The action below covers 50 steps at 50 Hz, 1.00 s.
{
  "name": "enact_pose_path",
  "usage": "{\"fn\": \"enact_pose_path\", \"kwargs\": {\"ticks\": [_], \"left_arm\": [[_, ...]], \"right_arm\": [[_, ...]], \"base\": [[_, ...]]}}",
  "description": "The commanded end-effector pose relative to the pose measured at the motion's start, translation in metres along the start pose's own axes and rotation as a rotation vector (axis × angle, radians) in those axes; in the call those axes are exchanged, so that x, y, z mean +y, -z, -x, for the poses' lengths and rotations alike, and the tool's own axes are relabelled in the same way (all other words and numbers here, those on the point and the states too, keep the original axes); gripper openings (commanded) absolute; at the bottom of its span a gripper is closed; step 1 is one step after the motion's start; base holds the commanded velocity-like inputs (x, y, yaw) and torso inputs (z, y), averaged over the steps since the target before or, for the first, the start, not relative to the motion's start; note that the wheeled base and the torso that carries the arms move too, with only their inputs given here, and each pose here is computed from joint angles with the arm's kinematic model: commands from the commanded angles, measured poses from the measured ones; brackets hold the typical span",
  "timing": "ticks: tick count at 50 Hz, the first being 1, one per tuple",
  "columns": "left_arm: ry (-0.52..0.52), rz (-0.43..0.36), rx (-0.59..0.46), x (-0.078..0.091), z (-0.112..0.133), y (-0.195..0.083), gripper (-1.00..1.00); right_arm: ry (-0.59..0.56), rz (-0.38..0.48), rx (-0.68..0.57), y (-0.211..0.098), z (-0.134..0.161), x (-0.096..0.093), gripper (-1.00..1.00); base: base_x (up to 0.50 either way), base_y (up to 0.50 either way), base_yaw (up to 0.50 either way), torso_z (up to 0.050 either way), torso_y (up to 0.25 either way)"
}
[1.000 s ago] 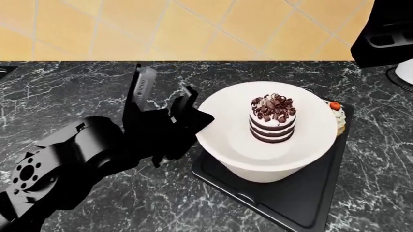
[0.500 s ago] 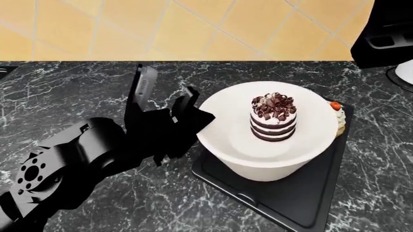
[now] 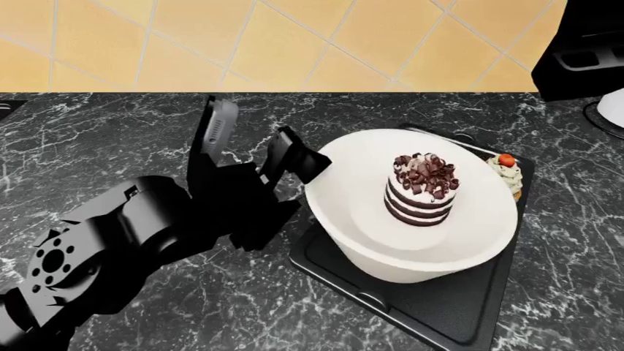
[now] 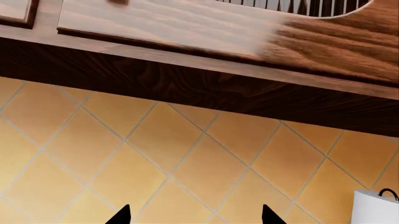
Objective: Pick up the bowl with cake and place it on the tray. Pick up the cupcake and place it on the tray.
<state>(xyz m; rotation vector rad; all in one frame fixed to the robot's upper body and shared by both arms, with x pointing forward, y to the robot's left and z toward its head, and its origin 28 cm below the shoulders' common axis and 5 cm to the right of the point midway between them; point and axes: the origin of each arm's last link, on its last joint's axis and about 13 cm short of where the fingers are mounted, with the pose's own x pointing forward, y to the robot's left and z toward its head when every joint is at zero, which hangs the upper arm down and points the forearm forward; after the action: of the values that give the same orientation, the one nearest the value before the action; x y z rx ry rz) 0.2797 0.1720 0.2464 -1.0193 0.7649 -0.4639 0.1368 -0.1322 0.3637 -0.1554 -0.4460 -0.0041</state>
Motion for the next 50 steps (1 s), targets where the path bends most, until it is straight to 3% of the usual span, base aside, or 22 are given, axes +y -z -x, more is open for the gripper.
{"fn": "enact_pose_path", "kwargs": {"ticks": [1, 8, 26, 34, 40, 50], "left_arm": [[-0.013, -0.011, -0.012, 0.001, -0.001, 0.0, 1.0], [-0.001, -0.05, -0.034, -0.007, 0.006, 0.001, 1.0], [0.231, -0.289, -0.134, -0.081, 0.084, 0.019, 1.0], [0.25, -0.361, -0.211, -0.089, 0.102, 0.02, 1.0], [0.164, -0.5, -0.439, -0.085, 0.121, 0.015, 1.0], [0.034, -0.665, -0.944, -0.095, 0.167, 0.004, 1.0]], "right_arm": [[0.001, 0.0, -0.001, 0.0, 0.0, 0.0, 1.0], [0.0, 0.0, -0.002, 0.0, 0.0, 0.0, 1.0], [0.0, -0.001, -0.004, -0.001, 0.0, 0.0, 1.0], [0.003, -0.003, -0.007, -0.003, 0.001, -0.001, 1.0], [0.007, -0.002, -0.014, -0.005, 0.002, -0.001, 1.0], [0.004, 0.006, -0.035, -0.01, 0.004, 0.0, 1.0]], "base": [[0.0, 0.0, 0.0, 0.0, 0.0], [0.0, 0.0, 0.0, 0.0, 0.0], [0.0, 0.0, 0.0, 0.0, 0.0], [0.0, 0.0, 0.0, 0.0, 0.0], [0.0, 0.0, 0.0, 0.0, 0.0], [0.0, 0.0, 0.0, 0.0, 0.0]]}}
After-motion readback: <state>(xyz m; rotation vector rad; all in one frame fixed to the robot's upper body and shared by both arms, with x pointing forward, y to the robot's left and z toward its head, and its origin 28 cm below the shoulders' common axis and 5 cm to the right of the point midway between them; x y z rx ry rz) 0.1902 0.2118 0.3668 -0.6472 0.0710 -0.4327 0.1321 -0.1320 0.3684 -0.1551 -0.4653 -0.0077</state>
